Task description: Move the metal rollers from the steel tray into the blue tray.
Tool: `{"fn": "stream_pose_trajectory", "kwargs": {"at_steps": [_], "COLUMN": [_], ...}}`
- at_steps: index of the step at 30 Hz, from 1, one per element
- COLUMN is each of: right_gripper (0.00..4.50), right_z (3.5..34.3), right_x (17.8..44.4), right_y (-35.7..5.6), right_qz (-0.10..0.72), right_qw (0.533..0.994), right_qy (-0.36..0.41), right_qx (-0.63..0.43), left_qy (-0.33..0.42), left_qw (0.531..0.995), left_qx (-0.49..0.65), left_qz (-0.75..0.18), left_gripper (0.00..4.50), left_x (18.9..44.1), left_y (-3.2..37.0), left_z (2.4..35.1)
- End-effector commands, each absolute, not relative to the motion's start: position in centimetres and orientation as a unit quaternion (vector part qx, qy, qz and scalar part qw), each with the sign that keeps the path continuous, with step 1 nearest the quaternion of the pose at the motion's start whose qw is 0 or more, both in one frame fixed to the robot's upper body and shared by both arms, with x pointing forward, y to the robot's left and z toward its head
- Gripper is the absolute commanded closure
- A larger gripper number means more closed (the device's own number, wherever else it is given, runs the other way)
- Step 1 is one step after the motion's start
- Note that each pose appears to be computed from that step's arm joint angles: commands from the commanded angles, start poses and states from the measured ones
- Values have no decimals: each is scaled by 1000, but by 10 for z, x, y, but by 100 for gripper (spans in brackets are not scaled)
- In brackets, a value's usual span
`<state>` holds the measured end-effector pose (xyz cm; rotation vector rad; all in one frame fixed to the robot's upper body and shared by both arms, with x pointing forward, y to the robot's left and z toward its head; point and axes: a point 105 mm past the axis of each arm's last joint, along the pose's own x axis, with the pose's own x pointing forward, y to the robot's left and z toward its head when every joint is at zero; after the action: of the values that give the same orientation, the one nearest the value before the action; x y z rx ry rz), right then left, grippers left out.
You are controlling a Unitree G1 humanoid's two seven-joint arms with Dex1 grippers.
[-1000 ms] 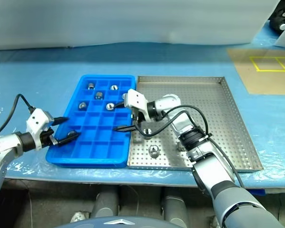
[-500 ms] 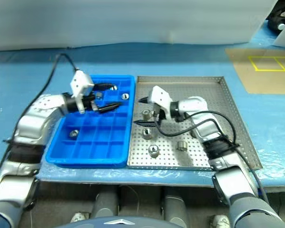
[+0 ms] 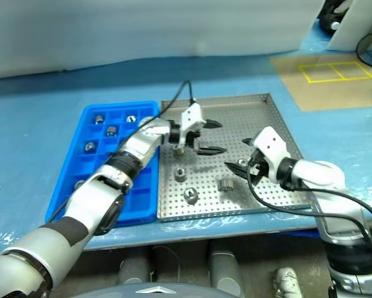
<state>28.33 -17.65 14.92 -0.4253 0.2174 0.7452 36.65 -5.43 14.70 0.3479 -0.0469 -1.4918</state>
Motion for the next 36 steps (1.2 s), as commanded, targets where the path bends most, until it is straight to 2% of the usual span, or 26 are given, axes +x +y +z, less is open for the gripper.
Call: {"fn": "stream_pose_trajectory", "kwargs": {"at_steps": [1,3,9,15,27,30,33,36], "right_gripper": [0,0,0,0,0,0,0,0], "right_z": [167,169,170,166,161,161,160,160], "right_x": [272,266,252,244,239,241,243,245], "right_y": [-179,-183,-193,-195,-199,-199,-198,-197], "right_qz": [336,318,285,269,255,254,254,254], "right_qw": [914,921,931,935,936,937,937,938], "right_qy": [83,85,97,106,117,115,113,110], "right_qx": [-212,-210,-208,-205,-213,-211,-210,-209], "left_qy": [-21,-7,22,23,54,58,62,64], "left_qw": [703,690,704,753,753,750,752,747], "left_qx": [175,186,240,251,248,244,255,258], "left_qz": [-689,-699,-669,-609,-607,-613,-605,-609], "left_gripper": [5,5,5,5,5,61,151,151], "left_x": [361,354,357,369,363,361,364,364], "left_y": [-66,-75,-83,-91,-92,-91,-87,-84], "left_z": [143,131,108,105,85,84,80,79]}}
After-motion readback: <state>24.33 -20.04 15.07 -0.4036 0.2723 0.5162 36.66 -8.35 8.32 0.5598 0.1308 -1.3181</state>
